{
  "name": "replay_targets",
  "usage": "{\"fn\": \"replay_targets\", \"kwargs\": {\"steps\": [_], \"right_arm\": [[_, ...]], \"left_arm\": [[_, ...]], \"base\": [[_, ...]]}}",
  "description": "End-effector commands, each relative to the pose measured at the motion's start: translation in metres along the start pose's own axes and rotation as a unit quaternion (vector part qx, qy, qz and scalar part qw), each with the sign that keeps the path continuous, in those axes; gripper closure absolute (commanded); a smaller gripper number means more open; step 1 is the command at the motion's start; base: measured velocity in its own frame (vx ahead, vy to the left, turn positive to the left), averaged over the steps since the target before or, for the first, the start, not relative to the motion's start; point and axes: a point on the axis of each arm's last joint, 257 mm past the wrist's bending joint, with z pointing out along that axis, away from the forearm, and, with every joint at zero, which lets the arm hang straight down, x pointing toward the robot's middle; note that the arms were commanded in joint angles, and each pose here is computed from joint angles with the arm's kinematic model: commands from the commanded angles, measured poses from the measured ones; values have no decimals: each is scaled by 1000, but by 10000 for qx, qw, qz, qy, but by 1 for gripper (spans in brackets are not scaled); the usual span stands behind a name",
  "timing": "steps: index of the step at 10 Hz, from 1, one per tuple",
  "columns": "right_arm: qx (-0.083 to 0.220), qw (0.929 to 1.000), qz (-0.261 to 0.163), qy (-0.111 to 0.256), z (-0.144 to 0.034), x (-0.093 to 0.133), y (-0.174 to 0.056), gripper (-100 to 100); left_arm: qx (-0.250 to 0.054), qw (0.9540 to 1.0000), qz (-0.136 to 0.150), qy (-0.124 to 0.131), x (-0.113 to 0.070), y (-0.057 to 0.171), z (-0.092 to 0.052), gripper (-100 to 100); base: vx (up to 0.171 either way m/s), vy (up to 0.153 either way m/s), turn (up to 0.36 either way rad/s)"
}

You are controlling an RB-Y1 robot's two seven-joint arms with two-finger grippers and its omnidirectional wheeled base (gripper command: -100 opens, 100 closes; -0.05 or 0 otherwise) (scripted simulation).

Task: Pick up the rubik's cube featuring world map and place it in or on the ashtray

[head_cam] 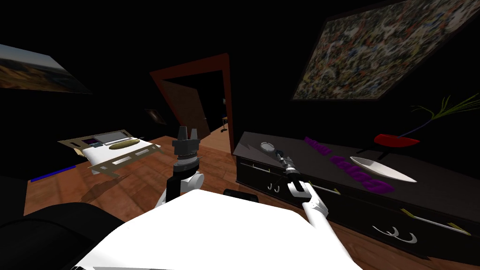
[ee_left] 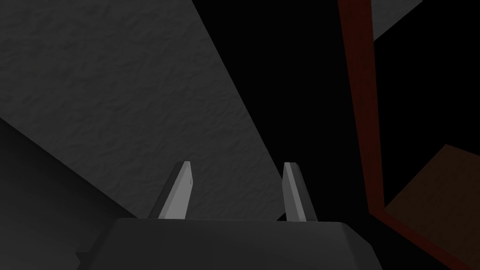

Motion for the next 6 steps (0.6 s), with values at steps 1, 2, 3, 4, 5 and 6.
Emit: {"fn": "replay_targets", "kwargs": {"steps": [1,2,3,4,5,6], "right_arm": [[119,9997,-112,168,3,13,-7,-100],[170,9994,-122,269,2,23,-9,-100],[130,9997,-97,200,2,17,-8,-100],[140,9996,-108,214,2,18,-9,0],[139,9996,-107,212,2,17,-9,-100],[139,9996,-107,212,2,17,-9,100]], "left_arm": [[0,10000,0,0,0,0,0,0],[0,10000,0,0,0,0,0,0],[0,10000,0,0,0,0,0,0],[0,10000,0,0,0,0,0,0],[0,10000,0,0,0,0,0,0],[0,10000,0,0,0,0,0,0]], "base": [[119,-23,19],[154,-48,47],[71,-26,17],[12,-4,-1],[6,-2,1],[0,0,0]]}}
